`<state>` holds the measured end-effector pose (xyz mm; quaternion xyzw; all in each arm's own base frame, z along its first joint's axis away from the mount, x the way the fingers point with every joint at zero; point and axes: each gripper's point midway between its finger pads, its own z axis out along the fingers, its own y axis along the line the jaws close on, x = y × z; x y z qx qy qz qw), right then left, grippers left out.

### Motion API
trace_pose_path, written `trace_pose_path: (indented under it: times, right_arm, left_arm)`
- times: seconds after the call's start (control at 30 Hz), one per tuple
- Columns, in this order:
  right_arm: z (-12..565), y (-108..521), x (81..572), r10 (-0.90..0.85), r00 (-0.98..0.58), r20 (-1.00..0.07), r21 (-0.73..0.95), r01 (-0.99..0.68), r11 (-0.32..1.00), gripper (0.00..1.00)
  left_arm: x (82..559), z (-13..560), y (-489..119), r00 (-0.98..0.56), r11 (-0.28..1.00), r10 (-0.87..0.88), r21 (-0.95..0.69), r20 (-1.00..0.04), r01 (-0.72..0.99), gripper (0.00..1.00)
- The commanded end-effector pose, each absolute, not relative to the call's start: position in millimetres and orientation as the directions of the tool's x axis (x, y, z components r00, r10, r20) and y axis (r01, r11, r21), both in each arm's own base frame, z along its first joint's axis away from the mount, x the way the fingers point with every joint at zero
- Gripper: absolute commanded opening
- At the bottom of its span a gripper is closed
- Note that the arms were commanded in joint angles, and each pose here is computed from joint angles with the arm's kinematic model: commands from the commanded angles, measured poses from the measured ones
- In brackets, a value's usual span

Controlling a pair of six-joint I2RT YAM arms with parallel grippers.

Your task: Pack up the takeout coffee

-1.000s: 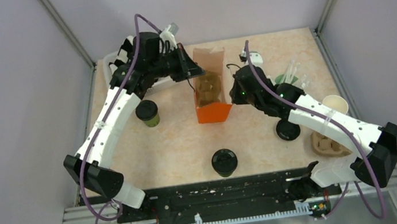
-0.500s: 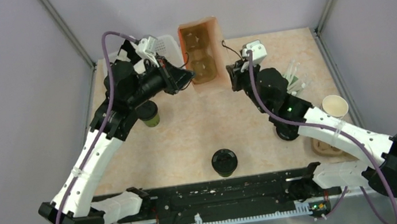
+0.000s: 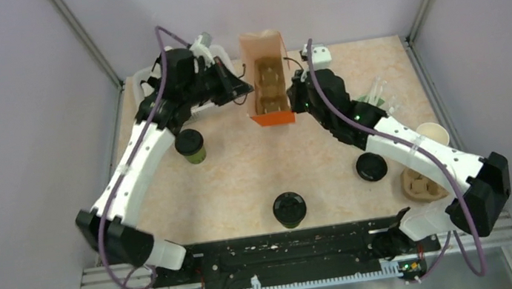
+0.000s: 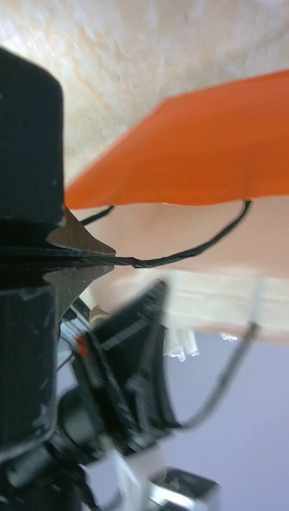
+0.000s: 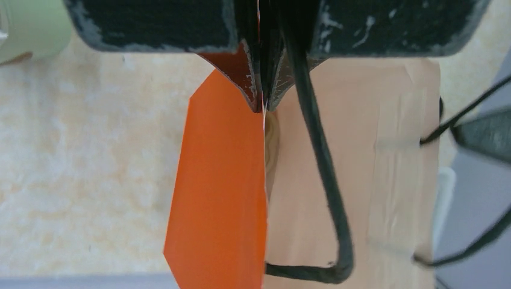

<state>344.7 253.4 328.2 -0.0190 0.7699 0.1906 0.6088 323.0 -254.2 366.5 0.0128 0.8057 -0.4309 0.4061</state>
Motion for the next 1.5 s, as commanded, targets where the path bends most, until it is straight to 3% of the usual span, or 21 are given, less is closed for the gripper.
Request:
trace_pose_path:
  times: [0.0,0.03,0.1,0.17,0.23,0.33,0.4,0.47,0.53,0.63,0.67,0.73,0.77,0.83,0.87,0.93,1.0,1.07,1.13,1.27,1.47]
  right_arm:
    - [350,263,324,0.261,-0.284,-0.923,0.35,-0.334,0.875,0.0]
    - [350,258,319,0.281,-0.254,-0.925,0.356,-0.329,0.875,0.0]
    - [323,247,322,0.304,-0.238,-0.923,0.364,-0.273,0.891,0.0]
    - [280,240,331,0.288,-0.318,-0.904,0.358,-0.191,0.914,0.0]
    - [281,242,327,0.292,-0.386,-0.875,0.382,-0.181,0.906,0.0]
    - [350,248,302,0.383,-0.218,-0.898,0.437,-0.334,0.835,0.0]
    - [337,246,301,0.445,-0.191,-0.875,0.484,-0.322,0.814,0.0]
    - [271,241,310,0.414,-0.317,-0.853,0.483,-0.181,0.857,0.0]
    - [250,246,307,0.411,-0.453,-0.791,0.516,-0.133,0.846,0.0]
    - [304,250,287,0.454,-0.282,-0.846,0.524,-0.272,0.808,0.0]
    - [312,248,282,0.484,-0.232,-0.844,0.535,-0.288,0.794,0.0]
    - [285,238,290,0.511,-0.243,-0.825,0.556,-0.184,0.81,0.0]
    - [264,237,295,0.493,-0.3,-0.817,0.546,-0.127,0.828,0.0]
    - [252,240,294,0.454,-0.371,-0.81,0.517,-0.084,0.852,0.0]
    - [264,245,290,0.439,-0.356,-0.825,0.508,-0.127,0.852,0.0]
    - [289,245,285,0.449,-0.276,-0.85,0.506,-0.186,0.842,0.0]
    - [281,238,288,0.469,-0.248,-0.848,0.51,-0.142,0.848,0.0]
    - [254,232,292,0.459,-0.298,-0.837,0.493,-0.049,0.868,0.0]
    - [265,235,288,0.448,-0.3,-0.842,0.488,-0.07,0.87,0.0]
    - [291,234,282,0.465,-0.195,-0.863,0.493,-0.133,0.86,0.0]
    - [288,237,281,0.459,-0.187,-0.869,0.488,-0.163,0.858,0.0]
  left_arm:
    - [299,445,-304,-0.695,0.429,-0.234,-0.714,-0.68,0.553,0.0]
    - [292,473,-311,-0.603,0.43,-0.267,-0.653,-0.751,0.623,0.0]
    - [307,457,-307,-0.544,0.515,-0.32,-0.625,-0.775,0.586,0.0]
    - [324,393,-297,-0.691,0.514,-0.302,-0.722,-0.657,0.463,0.0]
    - [310,405,-307,-0.817,0.334,-0.237,-0.834,-0.526,0.44,0.0]
    - [286,492,-322,-0.541,0.382,-0.231,-0.587,-0.809,0.714,0.0]
    - [295,480,-317,-0.475,0.477,-0.247,-0.532,-0.845,0.699,0.0]
    - [313,404,-304,-0.649,0.529,-0.222,-0.649,-0.728,0.547,0.0]
    - [299,397,-314,-0.809,0.339,-0.155,-0.8,-0.566,0.495,0.0]
    - [252,490,-357,-0.505,0.299,-0.137,-0.522,-0.852,0.799,0.0]
    - [242,502,-362,-0.448,0.31,-0.145,-0.47,-0.882,0.827,0.0]
    - [260,461,-356,-0.502,0.391,-0.113,-0.503,-0.858,0.771,0.0]
    - [281,403,-345,-0.61,0.449,-0.069,-0.571,-0.789,0.687,0.0]
    - [283,362,-335,-0.811,0.376,-0.038,-0.76,-0.584,0.53,0.0]
    - [276,372,-339,-0.816,0.34,-0.016,-0.771,-0.578,0.539,0.0]
    - [267,404,-347,-0.683,0.367,-0.017,-0.64,-0.73,0.675,0.0]
    - [276,400,-338,-0.592,0.465,-0.043,-0.541,-0.805,0.701,0.0]
    - [299,364,-311,-0.659,0.525,-0.064,-0.587,-0.75,0.617,0.0]
    - [294,376,-300,-0.735,0.435,-0.079,-0.687,-0.673,0.582,0.0]
    - [286,405,-282,-0.553,0.51,-0.121,-0.53,-0.824,0.677,0.0]
    - [285,381,-267,-0.578,0.544,-0.129,-0.544,-0.806,0.638,0.0]
